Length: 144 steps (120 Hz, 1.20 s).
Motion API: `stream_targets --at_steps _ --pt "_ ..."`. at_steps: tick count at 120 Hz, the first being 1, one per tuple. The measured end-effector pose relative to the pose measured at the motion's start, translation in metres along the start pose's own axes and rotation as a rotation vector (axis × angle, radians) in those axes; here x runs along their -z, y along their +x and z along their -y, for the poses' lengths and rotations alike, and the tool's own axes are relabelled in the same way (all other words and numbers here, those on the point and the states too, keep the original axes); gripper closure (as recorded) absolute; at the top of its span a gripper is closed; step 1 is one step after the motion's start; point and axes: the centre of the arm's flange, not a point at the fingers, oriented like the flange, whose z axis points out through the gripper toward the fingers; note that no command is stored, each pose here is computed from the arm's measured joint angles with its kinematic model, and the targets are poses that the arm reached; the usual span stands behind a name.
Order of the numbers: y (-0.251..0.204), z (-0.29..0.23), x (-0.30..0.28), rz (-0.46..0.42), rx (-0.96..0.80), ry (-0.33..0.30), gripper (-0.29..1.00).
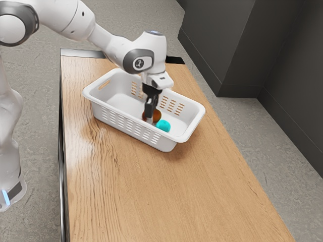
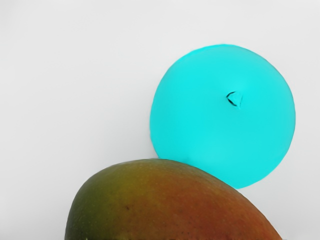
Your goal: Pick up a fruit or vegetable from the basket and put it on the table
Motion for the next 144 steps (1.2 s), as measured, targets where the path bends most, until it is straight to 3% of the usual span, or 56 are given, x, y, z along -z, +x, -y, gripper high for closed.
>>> stream_targets --at_steps 23,39,53,64,82,90,107,117,127,144 --pt "0.039 -0.015 0.101 -0.195 -0.071 0.096 0.35" --pt "0.101 -0.083 0.147 -0.286 -0.23 0.13 0.33" --pt "0.163 -0.181 0.135 -0.306 -0.398 0.079 0.33" --pt "0.184 -0.23 0.119 -0.305 -0.462 0.027 0.34" --pt "0.191 -0.245 0.107 -0.298 -0.467 0.0 0.33" --pt "0.192 -0.249 0.103 -0.294 -0.471 -0.01 0.2" --pt "0.192 -0.259 0.104 -0.298 -0.483 -0.025 0.08" --pt "0.192 -0.257 0.103 -0.302 -0.47 -0.038 0.04" --pt "0.195 -0.251 0.098 -0.346 -0.372 -0.108 0.02" --pt "0.206 -0.218 0.158 -0.346 0.018 -0.094 0.01"
